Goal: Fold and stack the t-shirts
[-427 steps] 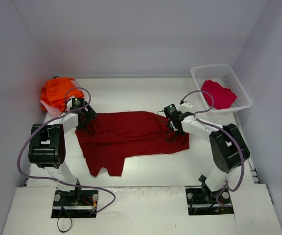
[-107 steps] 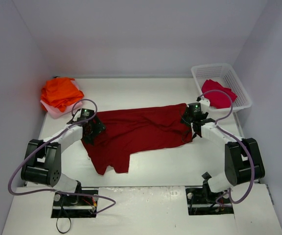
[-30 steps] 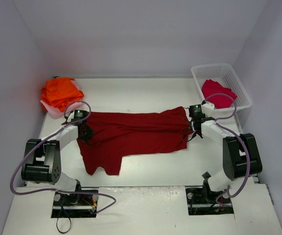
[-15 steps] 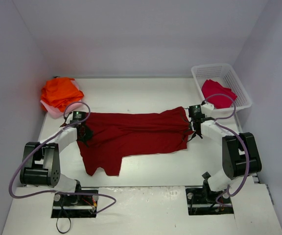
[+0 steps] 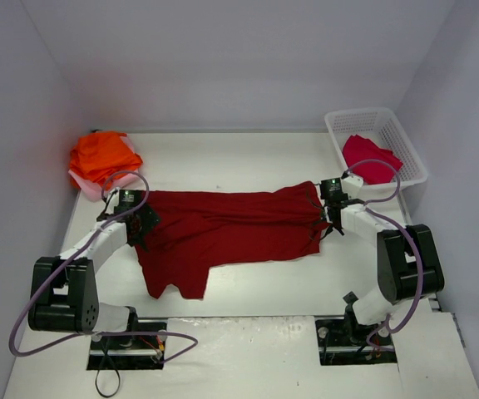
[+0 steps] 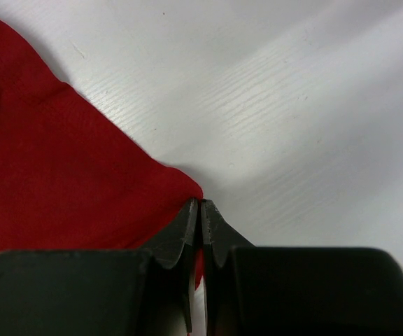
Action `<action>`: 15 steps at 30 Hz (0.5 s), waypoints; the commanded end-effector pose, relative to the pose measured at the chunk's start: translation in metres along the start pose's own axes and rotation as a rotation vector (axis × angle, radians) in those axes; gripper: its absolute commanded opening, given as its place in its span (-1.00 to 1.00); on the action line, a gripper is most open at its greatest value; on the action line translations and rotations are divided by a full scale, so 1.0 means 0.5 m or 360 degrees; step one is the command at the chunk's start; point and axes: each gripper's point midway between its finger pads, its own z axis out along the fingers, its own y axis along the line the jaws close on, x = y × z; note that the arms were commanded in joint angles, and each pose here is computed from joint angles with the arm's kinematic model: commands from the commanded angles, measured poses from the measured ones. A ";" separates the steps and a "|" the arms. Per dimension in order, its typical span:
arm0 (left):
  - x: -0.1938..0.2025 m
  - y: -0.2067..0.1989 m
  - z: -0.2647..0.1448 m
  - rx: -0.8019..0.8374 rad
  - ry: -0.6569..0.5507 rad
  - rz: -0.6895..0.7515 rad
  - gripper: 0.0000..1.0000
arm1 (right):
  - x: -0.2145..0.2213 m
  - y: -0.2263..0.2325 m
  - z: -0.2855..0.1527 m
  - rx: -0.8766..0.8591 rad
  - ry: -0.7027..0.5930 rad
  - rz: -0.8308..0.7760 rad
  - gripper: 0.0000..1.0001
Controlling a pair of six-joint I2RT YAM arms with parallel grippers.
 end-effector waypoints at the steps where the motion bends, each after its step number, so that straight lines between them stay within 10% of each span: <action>1: -0.031 -0.023 -0.002 0.0040 -0.0092 -0.0032 0.29 | -0.031 0.009 -0.006 0.0009 -0.0069 -0.0004 -1.00; 15: -0.020 -0.089 0.006 0.0131 -0.0091 -0.0054 0.29 | -0.031 0.010 -0.005 0.0008 -0.0064 -0.0008 -1.00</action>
